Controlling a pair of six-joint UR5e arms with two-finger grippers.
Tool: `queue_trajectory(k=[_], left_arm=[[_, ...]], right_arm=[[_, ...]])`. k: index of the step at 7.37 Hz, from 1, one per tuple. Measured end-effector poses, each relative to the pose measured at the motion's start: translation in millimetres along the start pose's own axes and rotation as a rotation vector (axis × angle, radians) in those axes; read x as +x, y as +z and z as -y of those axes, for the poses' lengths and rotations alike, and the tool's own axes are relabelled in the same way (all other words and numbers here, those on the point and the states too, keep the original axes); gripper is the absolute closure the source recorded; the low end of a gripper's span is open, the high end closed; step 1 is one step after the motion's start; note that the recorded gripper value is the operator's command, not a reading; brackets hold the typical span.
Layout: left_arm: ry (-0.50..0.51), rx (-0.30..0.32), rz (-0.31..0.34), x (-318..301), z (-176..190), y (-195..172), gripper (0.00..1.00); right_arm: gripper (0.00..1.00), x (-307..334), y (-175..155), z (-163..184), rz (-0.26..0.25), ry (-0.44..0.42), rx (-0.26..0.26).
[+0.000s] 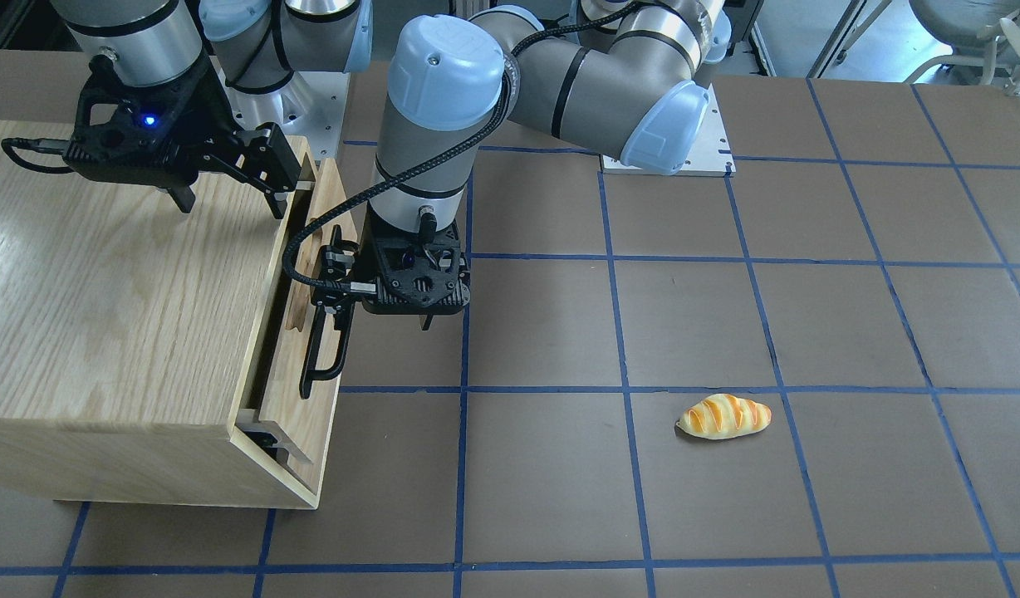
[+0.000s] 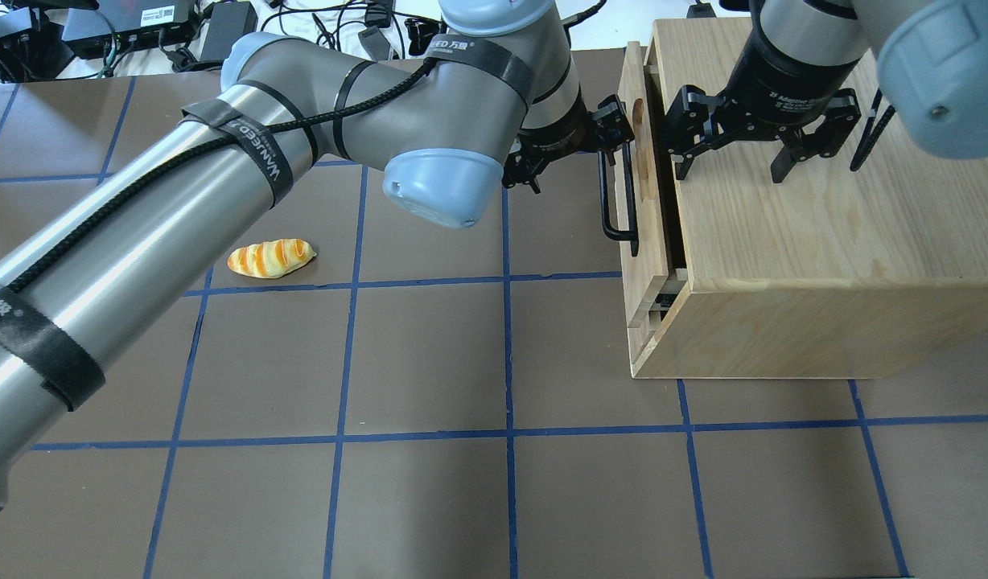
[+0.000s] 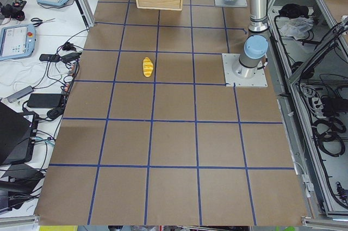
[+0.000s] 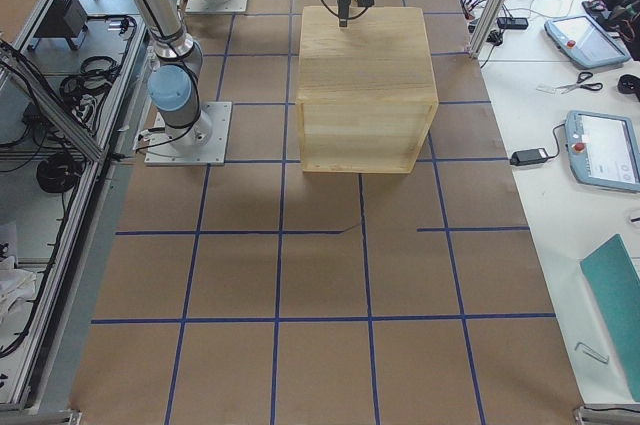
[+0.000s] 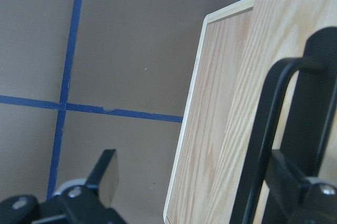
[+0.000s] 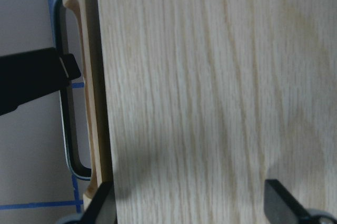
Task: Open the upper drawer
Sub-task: 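Pull the drawer handle away from the cabinet with the left gripper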
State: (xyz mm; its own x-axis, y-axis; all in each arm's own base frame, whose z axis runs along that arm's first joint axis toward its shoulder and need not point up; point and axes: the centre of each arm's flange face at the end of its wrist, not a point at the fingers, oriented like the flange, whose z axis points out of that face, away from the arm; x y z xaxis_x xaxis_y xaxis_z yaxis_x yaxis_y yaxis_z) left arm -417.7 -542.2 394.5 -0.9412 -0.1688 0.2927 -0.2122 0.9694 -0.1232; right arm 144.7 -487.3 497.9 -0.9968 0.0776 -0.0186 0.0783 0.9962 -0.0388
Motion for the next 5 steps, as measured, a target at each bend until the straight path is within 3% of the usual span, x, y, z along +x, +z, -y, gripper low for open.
queue_trajectory(k=[5], left_arm=[[0.015,-0.01,0.026,-20,16,-8,0.0]], right_arm=[[0.0,0,0,0,0.0,0.0,0.0]])
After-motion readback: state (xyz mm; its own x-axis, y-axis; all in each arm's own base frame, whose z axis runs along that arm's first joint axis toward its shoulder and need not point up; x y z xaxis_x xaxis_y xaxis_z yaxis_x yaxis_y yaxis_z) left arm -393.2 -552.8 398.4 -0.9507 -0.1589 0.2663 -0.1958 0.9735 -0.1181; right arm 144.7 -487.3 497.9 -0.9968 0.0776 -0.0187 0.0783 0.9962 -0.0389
